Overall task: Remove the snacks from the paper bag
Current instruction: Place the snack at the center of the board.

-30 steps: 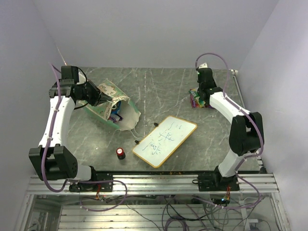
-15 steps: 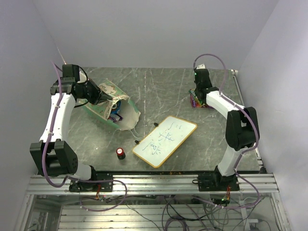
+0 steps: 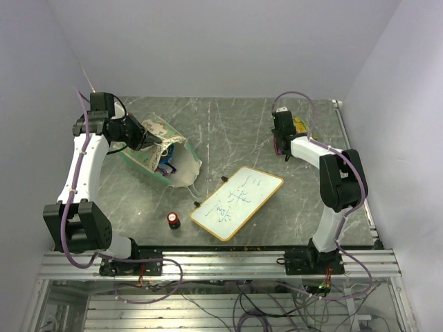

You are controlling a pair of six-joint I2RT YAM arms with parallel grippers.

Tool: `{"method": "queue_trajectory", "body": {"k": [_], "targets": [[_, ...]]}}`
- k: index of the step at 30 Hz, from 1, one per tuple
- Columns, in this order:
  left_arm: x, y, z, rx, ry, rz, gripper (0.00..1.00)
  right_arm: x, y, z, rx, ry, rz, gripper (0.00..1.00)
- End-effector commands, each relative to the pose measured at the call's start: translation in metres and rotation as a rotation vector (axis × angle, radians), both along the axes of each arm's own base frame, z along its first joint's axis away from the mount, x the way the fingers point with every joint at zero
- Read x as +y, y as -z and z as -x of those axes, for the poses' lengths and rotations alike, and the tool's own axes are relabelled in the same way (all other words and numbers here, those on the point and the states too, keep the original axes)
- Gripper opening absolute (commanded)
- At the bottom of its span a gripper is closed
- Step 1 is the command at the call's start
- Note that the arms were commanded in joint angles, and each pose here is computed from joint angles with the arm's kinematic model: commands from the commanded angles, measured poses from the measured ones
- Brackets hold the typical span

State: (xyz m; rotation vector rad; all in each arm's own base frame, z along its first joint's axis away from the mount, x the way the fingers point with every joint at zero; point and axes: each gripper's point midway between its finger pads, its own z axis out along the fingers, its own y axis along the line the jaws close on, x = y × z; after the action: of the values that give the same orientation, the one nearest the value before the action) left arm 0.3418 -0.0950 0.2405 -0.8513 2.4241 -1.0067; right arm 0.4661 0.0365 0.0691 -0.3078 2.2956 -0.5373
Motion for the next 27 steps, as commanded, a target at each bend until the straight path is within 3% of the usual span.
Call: {"method": "queue_trajectory", "body": {"k": [1, 5, 8, 11, 17, 23, 27], "targets": [[-0.001, -0.009, -0.001, -0.04, 0.016, -0.012, 0.07, 0.016, 0.014, 0.0, 0.026, -0.001, -0.095, 0.0], [0.001, -0.015, -0.001, -0.054, 0.017, -0.03, 0.07, 0.024, 0.018, 0.0, 0.033, -0.006, -0.151, 0.08], [0.0, -0.015, 0.002, -0.054, 0.02, -0.025, 0.07, 0.03, 0.008, -0.002, 0.019, -0.031, -0.172, 0.24], [-0.001, -0.016, 0.004, -0.063, 0.026, -0.022, 0.07, 0.034, -0.016, -0.004, -0.026, -0.05, -0.199, 0.49], [-0.003, -0.017, 0.004, -0.093, 0.032, -0.006, 0.07, 0.069, -0.087, 0.002, -0.127, -0.206, -0.374, 0.67], [-0.004, -0.016, 0.005, -0.079, 0.03, 0.003, 0.07, 0.197, -0.127, 0.059, -0.127, -0.665, -0.695, 0.68], [-0.003, -0.014, 0.013, -0.047, 0.059, -0.022, 0.07, 0.311, -0.128, 0.146, -0.165, -1.21, -0.651, 0.68]]}}
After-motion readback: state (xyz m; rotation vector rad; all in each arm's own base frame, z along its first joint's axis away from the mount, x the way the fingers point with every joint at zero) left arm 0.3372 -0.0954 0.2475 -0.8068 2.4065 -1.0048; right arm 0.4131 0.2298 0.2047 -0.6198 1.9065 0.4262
